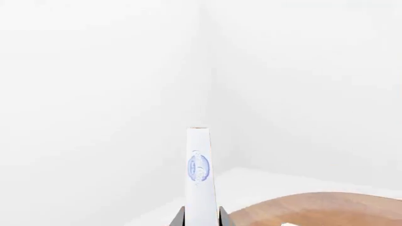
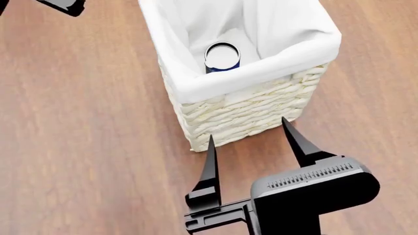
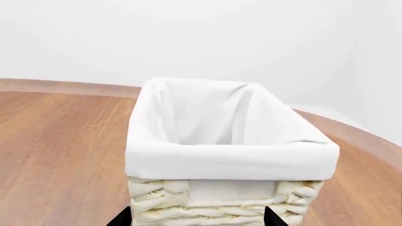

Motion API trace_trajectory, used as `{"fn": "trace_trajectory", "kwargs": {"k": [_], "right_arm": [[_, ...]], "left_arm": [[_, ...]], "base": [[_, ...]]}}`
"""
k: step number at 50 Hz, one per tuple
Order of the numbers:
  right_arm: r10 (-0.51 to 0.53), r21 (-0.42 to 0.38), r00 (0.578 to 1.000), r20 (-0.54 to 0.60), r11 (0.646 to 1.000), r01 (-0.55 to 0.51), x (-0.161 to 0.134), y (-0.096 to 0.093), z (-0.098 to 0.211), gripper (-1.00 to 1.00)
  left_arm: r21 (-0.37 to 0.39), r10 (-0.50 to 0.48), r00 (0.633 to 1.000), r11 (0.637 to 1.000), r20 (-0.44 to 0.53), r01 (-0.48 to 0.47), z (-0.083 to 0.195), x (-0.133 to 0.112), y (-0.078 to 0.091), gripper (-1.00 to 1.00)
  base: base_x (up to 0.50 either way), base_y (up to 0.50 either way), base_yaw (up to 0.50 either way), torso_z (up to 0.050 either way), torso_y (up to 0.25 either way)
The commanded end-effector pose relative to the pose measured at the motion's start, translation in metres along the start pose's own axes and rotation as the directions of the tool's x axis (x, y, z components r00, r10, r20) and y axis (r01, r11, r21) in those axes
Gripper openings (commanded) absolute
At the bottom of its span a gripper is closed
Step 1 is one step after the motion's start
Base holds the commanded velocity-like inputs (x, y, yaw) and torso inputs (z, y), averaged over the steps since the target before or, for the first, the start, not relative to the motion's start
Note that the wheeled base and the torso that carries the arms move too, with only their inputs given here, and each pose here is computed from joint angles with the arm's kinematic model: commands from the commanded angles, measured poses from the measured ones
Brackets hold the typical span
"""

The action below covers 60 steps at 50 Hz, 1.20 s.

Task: Pick up the alphabet soup and the cream cheese box, and put them in the basket.

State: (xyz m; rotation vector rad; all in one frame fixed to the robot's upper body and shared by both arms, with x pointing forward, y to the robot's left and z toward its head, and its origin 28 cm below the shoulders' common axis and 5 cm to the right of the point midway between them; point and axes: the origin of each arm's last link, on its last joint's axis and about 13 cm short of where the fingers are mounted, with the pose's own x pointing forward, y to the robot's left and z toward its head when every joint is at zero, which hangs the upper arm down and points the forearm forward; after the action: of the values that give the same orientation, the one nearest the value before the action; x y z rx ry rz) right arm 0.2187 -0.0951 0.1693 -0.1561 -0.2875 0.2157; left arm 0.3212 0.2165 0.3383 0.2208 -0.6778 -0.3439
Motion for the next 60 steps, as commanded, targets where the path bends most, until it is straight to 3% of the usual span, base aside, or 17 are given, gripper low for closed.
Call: {"fn": "trace_trajectory", "kwargs": {"k": [1, 3, 5, 7, 20, 28, 44, 60], "right_arm": [[0.001, -0.005, 1.000, -0.003, 1.000, -0.001, -0.002, 0.001, -0.003, 1.00], [0.000, -0.004, 1.000, -0.003, 1.000, 0.000, -0.001, 0.000, 0.000, 1.00], [0.000, -0.005, 1.000, -0.004, 1.000, 0.000, -0.002, 0.000, 0.000, 1.00], [0.003, -0.004, 1.000, -0.005, 1.000, -0.003, -0.003, 0.000, 0.000, 1.00], [0.002, 0.002, 1.000, -0.005, 1.000, -0.002, -0.005, 0.000, -0.001, 1.00], [0.008, 0.003, 1.000, -0.002, 1.000, -0.008, -0.005, 0.000, 0.001, 1.00], [0.007, 0.007, 1.000, -0.001, 1.000, -0.007, -0.006, -0.001, -0.001, 1.00], [0.011, 0.009, 1.000, 0.000, 1.000, -0.011, -0.007, 0.001, 0.000, 1.00]], "left_arm": [[-0.020, -0.182, 0.983, 0.983, 0.000, 0.182, 0.020, 0.037, -0.008, -1.00], [-0.076, -0.263, 0.965, 0.962, -0.003, 0.262, 0.021, 0.037, -0.015, -1.00], [-0.071, -0.291, 0.957, 0.954, -0.009, 0.290, 0.020, 0.037, -0.018, -1.00], [-0.023, -0.308, 0.951, 0.951, -0.016, 0.308, 0.017, 0.037, -0.022, -1.00], [-0.204, -0.417, 0.906, 0.895, -0.073, 0.396, -0.006, 0.040, -0.039, -1.00], [-0.215, -0.492, 0.864, 0.860, -0.112, 0.462, -0.020, 0.033, -0.047, -1.00], [-0.232, -0.517, 0.828, 0.851, -0.215, 0.471, -0.056, 0.031, -0.055, -1.00], [-0.226, -0.513, 0.820, 0.856, -0.253, 0.465, -0.065, 0.028, -0.055, -1.00]], "base": [[0.00, 0.00, 0.00, 0.000, 0.000], [0.00, 0.00, 0.00, 0.000, 0.000], [0.00, 0.00, 0.00, 0.000, 0.000], [0.00, 0.00, 0.00, 0.000, 0.000], [0.00, 0.00, 0.00, 0.000, 0.001], [0.00, 0.00, 0.00, 0.000, 0.001], [0.00, 0.00, 0.00, 0.001, 0.001], [0.00, 0.00, 0.00, 0.000, 0.001]]}}
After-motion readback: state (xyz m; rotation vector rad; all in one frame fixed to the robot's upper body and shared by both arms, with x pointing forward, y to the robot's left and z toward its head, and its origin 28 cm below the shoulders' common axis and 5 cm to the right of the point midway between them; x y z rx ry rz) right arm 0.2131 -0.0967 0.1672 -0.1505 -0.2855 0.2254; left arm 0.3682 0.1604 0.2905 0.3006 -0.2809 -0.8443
